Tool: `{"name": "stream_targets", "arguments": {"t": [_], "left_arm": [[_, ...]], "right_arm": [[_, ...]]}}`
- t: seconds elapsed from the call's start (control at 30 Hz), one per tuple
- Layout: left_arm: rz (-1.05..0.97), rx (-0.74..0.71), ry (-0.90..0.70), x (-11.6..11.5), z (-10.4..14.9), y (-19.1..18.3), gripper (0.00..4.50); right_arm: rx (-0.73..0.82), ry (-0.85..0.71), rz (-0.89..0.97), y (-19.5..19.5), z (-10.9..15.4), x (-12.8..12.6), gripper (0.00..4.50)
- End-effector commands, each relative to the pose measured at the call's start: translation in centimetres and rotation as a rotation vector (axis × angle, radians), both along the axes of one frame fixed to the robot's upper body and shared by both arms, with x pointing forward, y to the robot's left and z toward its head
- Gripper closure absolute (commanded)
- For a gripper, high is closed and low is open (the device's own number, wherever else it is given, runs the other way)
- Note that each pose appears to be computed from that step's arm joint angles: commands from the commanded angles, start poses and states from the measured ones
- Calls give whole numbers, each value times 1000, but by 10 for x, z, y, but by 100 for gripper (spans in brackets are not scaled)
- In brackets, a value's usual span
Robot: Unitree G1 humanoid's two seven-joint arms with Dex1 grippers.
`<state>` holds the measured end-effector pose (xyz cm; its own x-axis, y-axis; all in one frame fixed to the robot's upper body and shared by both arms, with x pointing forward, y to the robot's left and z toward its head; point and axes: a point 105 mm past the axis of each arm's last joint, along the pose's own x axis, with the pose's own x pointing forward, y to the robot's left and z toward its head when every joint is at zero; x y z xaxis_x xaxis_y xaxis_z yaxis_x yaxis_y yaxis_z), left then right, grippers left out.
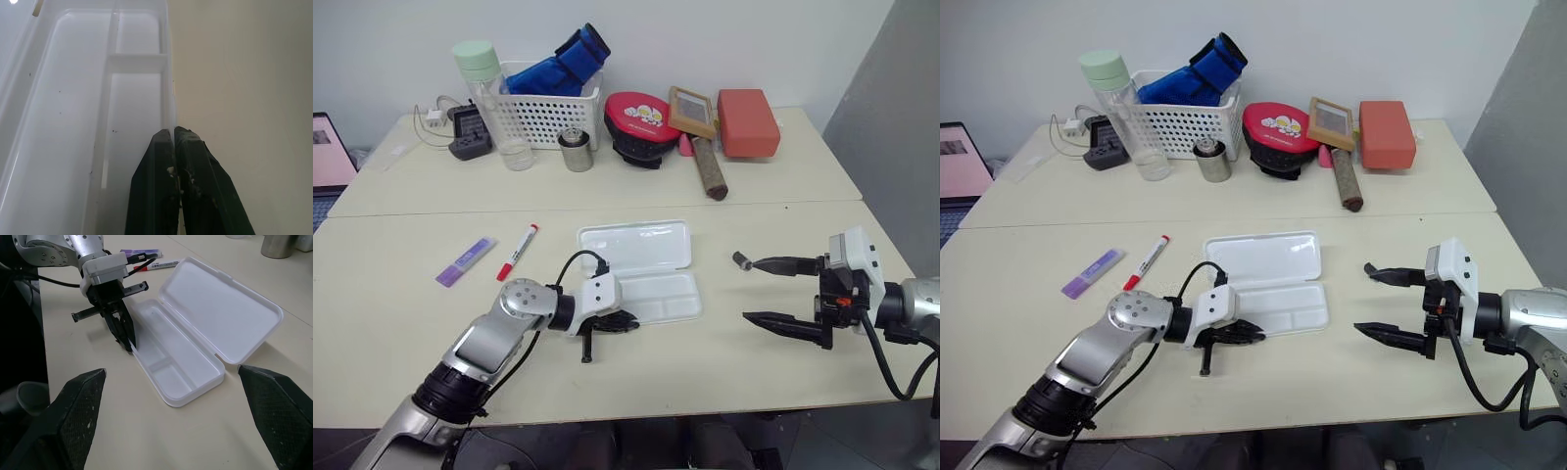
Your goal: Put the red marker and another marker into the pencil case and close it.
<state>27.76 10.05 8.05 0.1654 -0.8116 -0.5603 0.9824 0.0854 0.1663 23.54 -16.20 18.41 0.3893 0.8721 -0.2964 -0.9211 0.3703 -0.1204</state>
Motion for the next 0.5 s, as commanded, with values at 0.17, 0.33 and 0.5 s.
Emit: {"name": "stream_targets", "arguments": {"t": [0.17, 0.33, 0.5], "left_arm": [[-63, 25, -18, 2, 4, 3, 447], [-83, 32, -18, 2, 5, 6, 447], [-104, 33, -31, 6, 8, 6, 447]], "right_arm": [[7, -46, 6, 1, 9, -4, 0], [7, -46, 3, 1, 8, -4, 0], [9, -42, 7, 2, 7, -2, 0]]}}
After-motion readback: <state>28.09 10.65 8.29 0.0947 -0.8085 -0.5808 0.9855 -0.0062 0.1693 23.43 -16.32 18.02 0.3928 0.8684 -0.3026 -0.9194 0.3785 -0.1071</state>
